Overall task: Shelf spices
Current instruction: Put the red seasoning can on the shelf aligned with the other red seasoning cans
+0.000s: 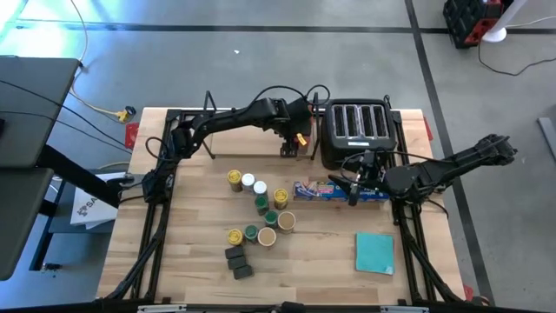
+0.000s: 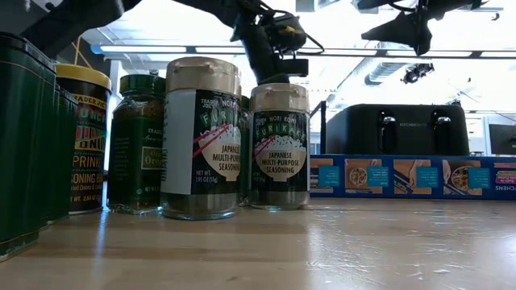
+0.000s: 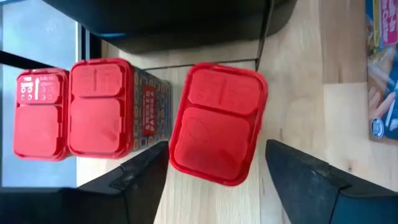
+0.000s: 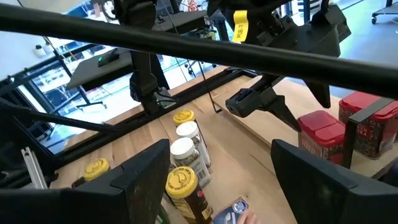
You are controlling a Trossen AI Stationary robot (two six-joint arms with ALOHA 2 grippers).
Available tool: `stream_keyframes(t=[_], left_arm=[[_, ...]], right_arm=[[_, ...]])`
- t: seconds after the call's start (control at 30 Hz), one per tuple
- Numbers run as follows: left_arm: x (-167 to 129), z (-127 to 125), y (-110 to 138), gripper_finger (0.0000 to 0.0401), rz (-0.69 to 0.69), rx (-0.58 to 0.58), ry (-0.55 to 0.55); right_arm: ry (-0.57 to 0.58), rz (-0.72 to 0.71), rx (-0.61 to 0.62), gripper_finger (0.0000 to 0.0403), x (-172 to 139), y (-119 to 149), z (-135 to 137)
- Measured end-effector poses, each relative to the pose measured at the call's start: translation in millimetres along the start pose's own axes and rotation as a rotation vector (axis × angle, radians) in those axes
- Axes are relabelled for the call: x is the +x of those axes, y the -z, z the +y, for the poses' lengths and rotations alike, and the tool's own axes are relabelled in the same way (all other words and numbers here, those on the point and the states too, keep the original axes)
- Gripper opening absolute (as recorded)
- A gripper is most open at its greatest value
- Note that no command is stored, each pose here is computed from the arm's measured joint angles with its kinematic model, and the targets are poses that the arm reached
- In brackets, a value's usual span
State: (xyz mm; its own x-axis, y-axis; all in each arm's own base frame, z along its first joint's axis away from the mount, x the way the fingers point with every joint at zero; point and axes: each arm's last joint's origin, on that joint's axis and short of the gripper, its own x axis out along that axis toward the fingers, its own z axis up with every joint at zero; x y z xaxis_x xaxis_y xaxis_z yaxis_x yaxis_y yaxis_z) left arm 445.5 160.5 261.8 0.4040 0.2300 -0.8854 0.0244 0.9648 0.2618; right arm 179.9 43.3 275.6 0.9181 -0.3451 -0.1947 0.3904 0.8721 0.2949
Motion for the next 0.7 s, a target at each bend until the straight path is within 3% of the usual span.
stream_keyframes(t=[0.27,0.53,0.7], left_arm=[[-8.0,-0.2,-0.7,0.0295,0.001,-0.041,-0.017],[-62.1,-1.6,-2.8,0.0296,-0.093,-0.04,-0.023],[-69.7,-8.4,0.4,0.0283,-0.158,-0.058,0.126]], right_arm=[[0.001,0.003,-0.005,0.0275,0.0,0.3,-0.1],[0.005,0.012,-0.013,0.0275,0.1,1.4,-0.6],[0.007,0.016,-0.017,0.0275,0.0,1.8,-0.9]])
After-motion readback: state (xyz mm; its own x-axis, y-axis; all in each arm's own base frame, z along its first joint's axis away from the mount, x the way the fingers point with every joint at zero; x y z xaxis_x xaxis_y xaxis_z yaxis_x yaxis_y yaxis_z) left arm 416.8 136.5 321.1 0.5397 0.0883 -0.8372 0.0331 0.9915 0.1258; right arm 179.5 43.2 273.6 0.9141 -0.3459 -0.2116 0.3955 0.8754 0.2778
